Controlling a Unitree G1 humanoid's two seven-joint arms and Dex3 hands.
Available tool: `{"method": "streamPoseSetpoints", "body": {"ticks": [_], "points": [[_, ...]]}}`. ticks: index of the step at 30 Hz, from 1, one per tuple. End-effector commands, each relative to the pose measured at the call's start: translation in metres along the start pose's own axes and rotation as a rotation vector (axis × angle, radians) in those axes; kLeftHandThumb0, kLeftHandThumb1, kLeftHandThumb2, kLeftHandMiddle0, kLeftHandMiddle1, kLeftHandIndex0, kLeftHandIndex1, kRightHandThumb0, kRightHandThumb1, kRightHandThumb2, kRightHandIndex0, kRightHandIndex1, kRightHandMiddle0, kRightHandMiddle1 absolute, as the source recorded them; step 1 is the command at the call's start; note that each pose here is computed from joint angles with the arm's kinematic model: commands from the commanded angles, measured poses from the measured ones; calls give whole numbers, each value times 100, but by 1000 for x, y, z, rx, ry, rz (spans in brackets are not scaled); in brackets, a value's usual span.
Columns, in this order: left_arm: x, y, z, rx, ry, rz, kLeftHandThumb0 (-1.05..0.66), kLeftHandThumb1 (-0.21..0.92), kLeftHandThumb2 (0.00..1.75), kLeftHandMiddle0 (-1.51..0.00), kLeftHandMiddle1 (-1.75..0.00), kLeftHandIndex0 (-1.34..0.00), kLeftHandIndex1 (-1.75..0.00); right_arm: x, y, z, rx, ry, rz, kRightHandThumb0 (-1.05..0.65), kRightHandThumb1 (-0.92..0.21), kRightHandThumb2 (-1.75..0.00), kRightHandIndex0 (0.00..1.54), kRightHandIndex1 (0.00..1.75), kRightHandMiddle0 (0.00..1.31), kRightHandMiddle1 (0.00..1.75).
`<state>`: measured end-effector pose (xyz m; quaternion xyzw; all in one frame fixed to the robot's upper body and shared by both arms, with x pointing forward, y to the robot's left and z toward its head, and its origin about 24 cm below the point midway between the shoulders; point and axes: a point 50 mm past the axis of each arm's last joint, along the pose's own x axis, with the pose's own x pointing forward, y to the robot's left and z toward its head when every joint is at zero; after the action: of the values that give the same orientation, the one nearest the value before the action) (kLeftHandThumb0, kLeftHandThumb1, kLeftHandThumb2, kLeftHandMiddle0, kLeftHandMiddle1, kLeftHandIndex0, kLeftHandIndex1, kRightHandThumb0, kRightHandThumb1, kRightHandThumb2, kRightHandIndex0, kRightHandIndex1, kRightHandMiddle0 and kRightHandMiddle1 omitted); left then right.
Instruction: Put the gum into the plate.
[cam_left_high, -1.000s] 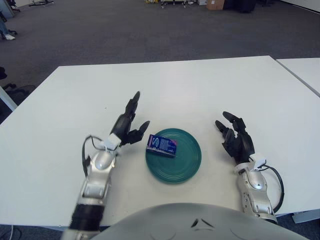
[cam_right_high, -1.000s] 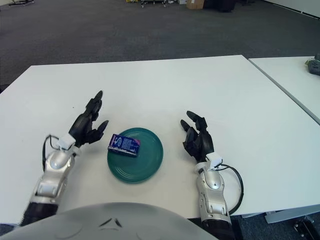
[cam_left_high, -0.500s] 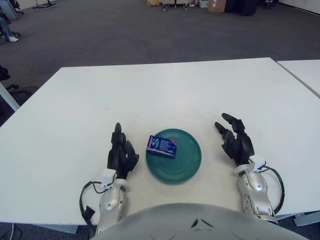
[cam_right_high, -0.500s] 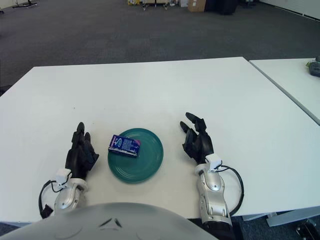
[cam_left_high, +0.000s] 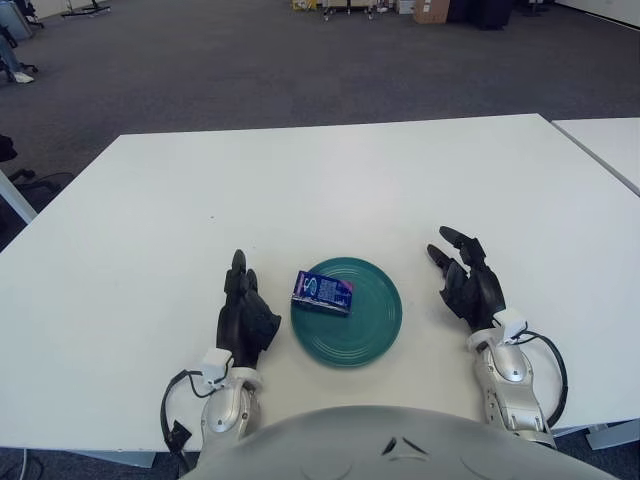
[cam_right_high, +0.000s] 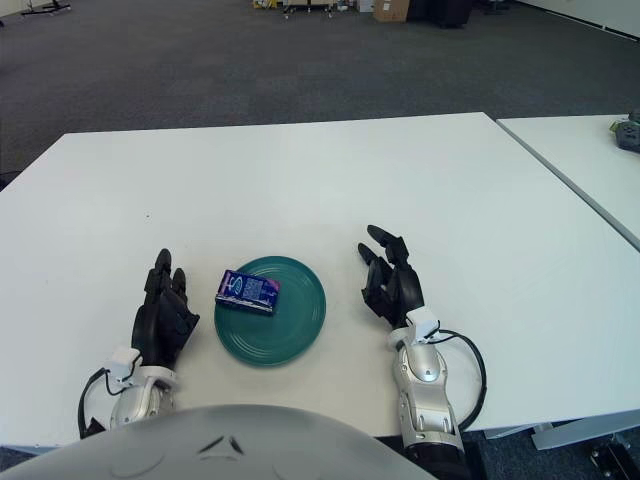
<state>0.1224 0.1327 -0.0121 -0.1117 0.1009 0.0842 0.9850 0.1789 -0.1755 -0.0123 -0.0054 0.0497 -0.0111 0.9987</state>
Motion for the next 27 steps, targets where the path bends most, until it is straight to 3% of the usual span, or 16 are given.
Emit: {"method": "streamPoseSetpoints", "body": {"ticks": [1,10,15,18,21,27], "points": [[-16,1,-15,0,113,23,-105,92,114,-2,-1,-1,0,-40,10,-47,38,277,-6,-75,-92,-93,34,0,0,59],[-24,-1,-12,-33,132,-66,-105,92,112,0,0,-2,-1,-43,20,-44,39,270,26,-78,-92,-94,31,0,0,55],[-24,7,-20,-81,145,-127,-105,92,108,-7,0,-5,-8,-43,27,-41,29,255,44,-77,-92,-93,29,0,0,54],[-14,18,-31,-151,147,-164,-105,92,107,-11,-1,-2,-23,-43,31,-39,29,240,53,-76,-92,-94,28,0,0,52],[-13,17,-30,-164,120,-183,-105,92,106,-16,-1,0,-39,-43,34,-39,24,232,57,-73,-92,-96,25,0,0,51],[-7,11,-24,-118,47,-200,-105,92,104,-18,-1,0,-51,-45,41,-37,-44,216,111,-74,-92,-100,23,0,0,53]]}}
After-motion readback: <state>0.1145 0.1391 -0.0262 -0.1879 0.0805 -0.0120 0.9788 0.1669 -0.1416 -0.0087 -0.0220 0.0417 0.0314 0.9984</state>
